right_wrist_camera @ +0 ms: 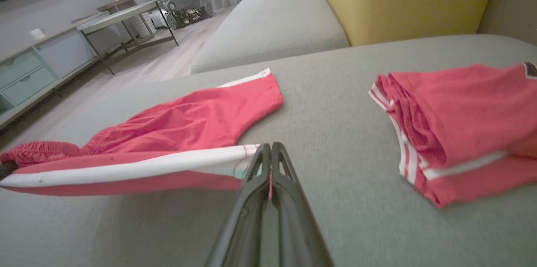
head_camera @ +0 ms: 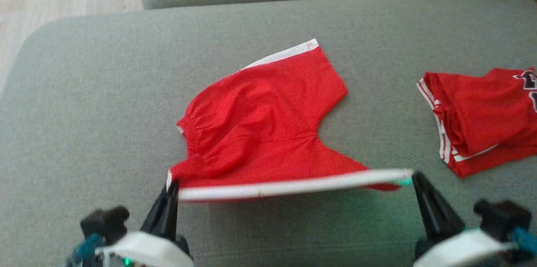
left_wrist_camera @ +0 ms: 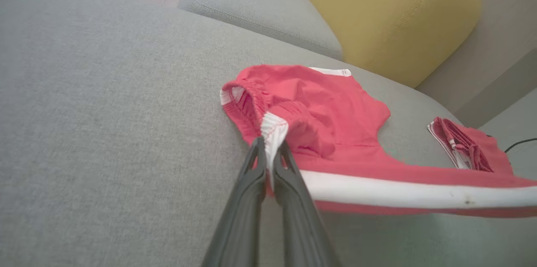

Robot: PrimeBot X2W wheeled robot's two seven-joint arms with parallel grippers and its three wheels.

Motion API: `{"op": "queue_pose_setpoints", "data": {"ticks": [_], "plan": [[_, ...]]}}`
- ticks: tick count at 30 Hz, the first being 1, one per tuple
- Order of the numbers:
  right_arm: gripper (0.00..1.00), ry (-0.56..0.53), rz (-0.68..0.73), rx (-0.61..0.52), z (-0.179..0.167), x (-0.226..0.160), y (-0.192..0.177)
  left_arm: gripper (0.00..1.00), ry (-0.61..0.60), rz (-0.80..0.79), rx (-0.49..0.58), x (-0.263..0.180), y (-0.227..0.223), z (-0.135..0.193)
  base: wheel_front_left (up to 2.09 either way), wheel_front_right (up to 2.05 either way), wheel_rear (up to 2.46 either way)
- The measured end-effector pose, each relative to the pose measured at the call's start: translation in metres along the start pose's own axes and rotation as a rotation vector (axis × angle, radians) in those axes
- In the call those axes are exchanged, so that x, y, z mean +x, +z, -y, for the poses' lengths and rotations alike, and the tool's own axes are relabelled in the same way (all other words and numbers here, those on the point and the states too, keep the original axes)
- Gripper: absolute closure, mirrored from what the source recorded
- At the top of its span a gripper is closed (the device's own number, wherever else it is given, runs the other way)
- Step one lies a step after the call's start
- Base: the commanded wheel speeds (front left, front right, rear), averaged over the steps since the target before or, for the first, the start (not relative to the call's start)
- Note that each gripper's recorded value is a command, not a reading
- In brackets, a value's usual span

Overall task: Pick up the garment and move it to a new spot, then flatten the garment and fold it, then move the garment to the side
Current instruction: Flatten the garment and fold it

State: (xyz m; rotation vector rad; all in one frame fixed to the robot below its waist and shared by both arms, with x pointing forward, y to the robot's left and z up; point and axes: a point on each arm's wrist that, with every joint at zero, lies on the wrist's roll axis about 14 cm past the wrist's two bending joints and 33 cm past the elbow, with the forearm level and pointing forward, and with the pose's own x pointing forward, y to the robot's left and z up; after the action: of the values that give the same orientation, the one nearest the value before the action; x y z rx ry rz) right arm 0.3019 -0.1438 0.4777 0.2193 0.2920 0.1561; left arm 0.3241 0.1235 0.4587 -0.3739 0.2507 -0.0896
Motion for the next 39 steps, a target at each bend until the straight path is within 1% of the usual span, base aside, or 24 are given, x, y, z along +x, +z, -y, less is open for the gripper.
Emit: {"op": "queue_pose_setpoints", "data": {"ticks": [4,9,13,15,17,22,25,29,30,31,32,33,34,39], "plan": [[1.0,0.029,0.046,-0.048,0.0,0.037,0.022,1.0,-0.049,0.007,-0.02,0.023,0.014,0.008,0.0,0.0,0.0],[1.0,0.072,0.104,-0.149,0.007,0.096,0.055,1.0,-0.125,0.012,0.0,0.067,0.03,0.018,0.0,0.0,0.0],[1.0,0.117,0.117,-0.199,0.006,0.15,0.072,1.0,-0.14,-0.005,-0.012,0.105,0.033,0.017,0.0,0.0,0.0],[1.0,0.139,0.118,-0.207,0.003,0.175,0.076,1.0,-0.136,-0.02,-0.013,0.122,0.03,0.014,0.0,0.0,0.0],[1.0,0.164,0.109,-0.202,-0.003,0.199,0.074,1.0,-0.126,-0.037,-0.035,0.137,0.027,0.01,0.0,0.0,0.0],[1.0,0.212,0.049,-0.191,-0.016,0.248,0.055,1.0,-0.072,-0.069,-0.05,0.166,0.015,-0.009,0.0,0.0,0.0],[1.0,0.222,0.02,-0.181,-0.018,0.269,0.042,1.0,-0.04,-0.082,-0.056,0.178,0.009,-0.021,0.0,0.0,0.0],[1.0,0.235,-0.022,-0.16,-0.024,0.287,0.023,1.0,-0.013,-0.096,-0.068,0.188,0.0,-0.033,0.0,0.0,0.0],[1.0,0.237,-0.023,-0.156,-0.025,0.29,0.02,0.97,-0.011,-0.098,-0.068,0.19,-0.002,-0.035,0.0,0.0,0.0],[1.0,0.238,-0.023,-0.153,-0.025,0.294,0.018,0.64,-0.01,-0.105,-0.065,0.192,-0.005,-0.036,0.0,0.0,0.0],[0.77,0.236,-0.023,-0.142,-0.026,0.296,0.016,0.03,-0.007,-0.106,-0.064,0.194,-0.006,-0.038,0.0,0.0,0.0],[0.36,0.235,-0.025,-0.135,-0.026,0.299,0.014,0.0,-0.004,-0.102,-0.063,0.195,-0.006,-0.039,0.0,0.0,0.0],[0.0,0.239,-0.02,-0.134,-0.028,0.3,0.013,0.0,-0.001,-0.1,-0.061,0.197,-0.007,-0.04,0.0,0.0,0.0],[0.0,0.26,0.038,-0.135,-0.036,0.298,0.019,0.0,-0.003,-0.044,-0.046,0.196,-0.003,-0.04,0.0,0.0,0.0]]}}
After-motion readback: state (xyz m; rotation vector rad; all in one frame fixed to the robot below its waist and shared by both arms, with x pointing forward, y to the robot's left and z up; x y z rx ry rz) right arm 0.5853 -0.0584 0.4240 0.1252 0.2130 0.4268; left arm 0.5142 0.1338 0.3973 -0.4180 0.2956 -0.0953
